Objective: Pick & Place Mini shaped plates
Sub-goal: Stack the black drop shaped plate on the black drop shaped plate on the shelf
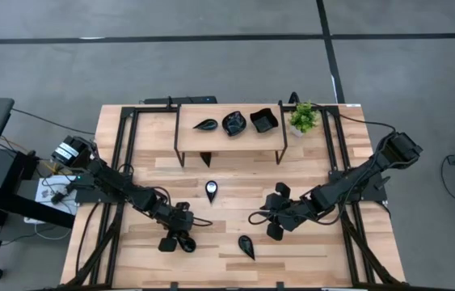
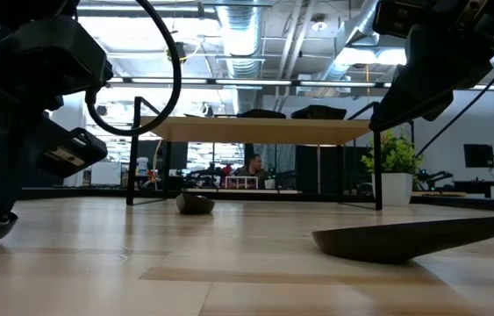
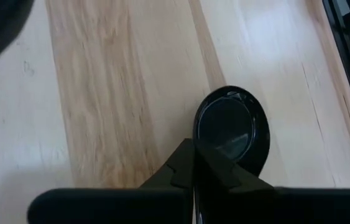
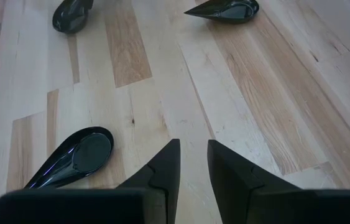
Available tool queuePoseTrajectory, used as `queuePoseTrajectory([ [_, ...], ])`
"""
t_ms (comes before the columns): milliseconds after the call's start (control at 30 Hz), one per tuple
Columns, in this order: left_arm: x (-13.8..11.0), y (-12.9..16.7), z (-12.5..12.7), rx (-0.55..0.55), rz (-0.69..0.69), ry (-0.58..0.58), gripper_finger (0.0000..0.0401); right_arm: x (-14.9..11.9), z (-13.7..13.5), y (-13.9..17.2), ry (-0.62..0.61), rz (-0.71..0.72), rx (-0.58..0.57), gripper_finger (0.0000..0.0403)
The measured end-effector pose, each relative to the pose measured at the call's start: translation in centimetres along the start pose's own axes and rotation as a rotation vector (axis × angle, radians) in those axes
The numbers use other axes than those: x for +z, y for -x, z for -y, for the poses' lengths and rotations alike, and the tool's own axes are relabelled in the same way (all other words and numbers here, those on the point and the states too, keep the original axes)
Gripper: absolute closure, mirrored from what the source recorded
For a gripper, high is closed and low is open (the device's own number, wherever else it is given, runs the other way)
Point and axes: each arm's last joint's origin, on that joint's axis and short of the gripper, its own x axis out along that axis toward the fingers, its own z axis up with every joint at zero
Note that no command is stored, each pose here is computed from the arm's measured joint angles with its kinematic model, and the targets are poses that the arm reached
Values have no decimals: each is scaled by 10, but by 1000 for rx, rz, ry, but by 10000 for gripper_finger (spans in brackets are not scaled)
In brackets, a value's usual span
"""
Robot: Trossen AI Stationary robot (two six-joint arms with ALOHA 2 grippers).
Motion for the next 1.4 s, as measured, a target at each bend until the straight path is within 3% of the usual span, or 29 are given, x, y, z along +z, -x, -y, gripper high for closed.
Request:
queuePoseTrajectory([
  [567,8,12,-1,-9,64,-11,392,0,0,0,-8,-3,4,326],
  [767,15,24,-5,-4,114,-18,392,1,-3,0,-22,-13,61,326],
  [1067,32,61,-18,23,280,-23,391,6,-9,1,-74,2,145,326],
  [1400,46,124,-37,70,554,28,392,15,-15,2,-119,83,216,326],
])
